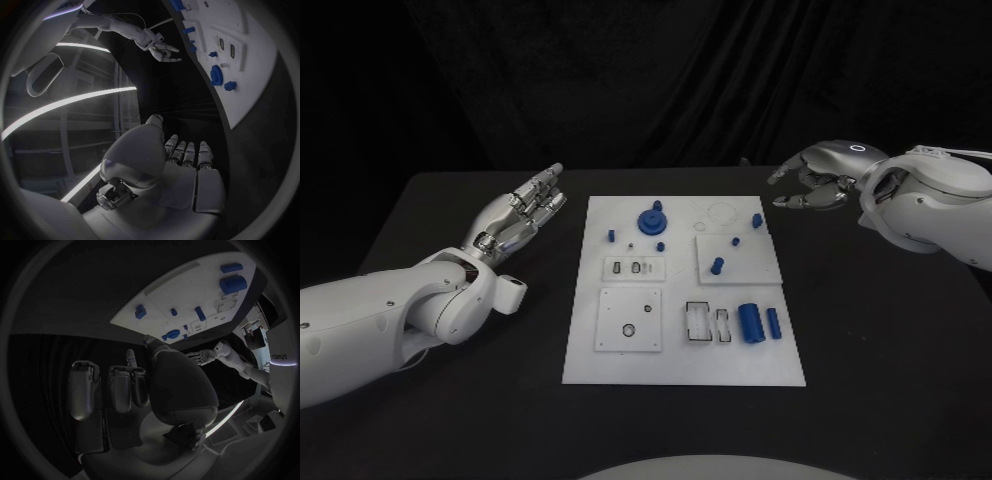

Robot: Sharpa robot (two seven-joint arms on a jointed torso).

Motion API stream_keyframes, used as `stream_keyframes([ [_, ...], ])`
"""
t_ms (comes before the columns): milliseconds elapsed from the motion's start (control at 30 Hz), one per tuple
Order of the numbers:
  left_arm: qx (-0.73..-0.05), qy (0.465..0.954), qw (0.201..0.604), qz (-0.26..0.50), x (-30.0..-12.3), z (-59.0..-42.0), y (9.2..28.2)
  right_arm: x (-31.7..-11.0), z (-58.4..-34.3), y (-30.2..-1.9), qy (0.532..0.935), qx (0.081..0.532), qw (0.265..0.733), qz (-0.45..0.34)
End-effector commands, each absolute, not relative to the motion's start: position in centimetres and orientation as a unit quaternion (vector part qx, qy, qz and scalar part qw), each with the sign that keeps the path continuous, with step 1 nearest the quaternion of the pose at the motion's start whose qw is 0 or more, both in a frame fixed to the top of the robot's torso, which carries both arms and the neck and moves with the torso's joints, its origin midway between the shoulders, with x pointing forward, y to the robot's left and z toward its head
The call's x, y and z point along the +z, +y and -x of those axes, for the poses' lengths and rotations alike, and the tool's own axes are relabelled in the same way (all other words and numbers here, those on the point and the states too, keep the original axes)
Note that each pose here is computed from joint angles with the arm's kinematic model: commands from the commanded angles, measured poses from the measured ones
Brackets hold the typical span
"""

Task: Assemble the parts on the task board

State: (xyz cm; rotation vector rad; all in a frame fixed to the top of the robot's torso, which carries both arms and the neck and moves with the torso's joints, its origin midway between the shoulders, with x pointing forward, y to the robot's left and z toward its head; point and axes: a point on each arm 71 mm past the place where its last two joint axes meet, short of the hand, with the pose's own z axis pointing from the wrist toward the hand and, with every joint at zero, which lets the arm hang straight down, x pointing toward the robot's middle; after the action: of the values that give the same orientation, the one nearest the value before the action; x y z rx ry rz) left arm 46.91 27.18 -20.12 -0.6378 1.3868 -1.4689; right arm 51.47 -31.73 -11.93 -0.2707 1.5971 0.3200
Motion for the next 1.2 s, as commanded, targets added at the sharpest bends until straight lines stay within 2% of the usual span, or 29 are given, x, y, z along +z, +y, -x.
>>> stream_keyframes([
  [33, -0.63, 0.541, 0.505, 0.236, -19.5, -46.6, 27.0, -12.3, -51.5, -32.1, 0.712, 0.135, 0.681, 0.108],
  [400, -0.633, 0.537, 0.506, 0.233, -19.5, -46.5, 27.0, -13.6, -51.3, -32.2, 0.728, 0.128, 0.665, 0.104],
  [1200, -0.641, 0.55, 0.48, 0.237, -19.9, -46.5, 26.9, -15.6, -52.2, -30.9, 0.745, 0.127, 0.645, 0.112],
])
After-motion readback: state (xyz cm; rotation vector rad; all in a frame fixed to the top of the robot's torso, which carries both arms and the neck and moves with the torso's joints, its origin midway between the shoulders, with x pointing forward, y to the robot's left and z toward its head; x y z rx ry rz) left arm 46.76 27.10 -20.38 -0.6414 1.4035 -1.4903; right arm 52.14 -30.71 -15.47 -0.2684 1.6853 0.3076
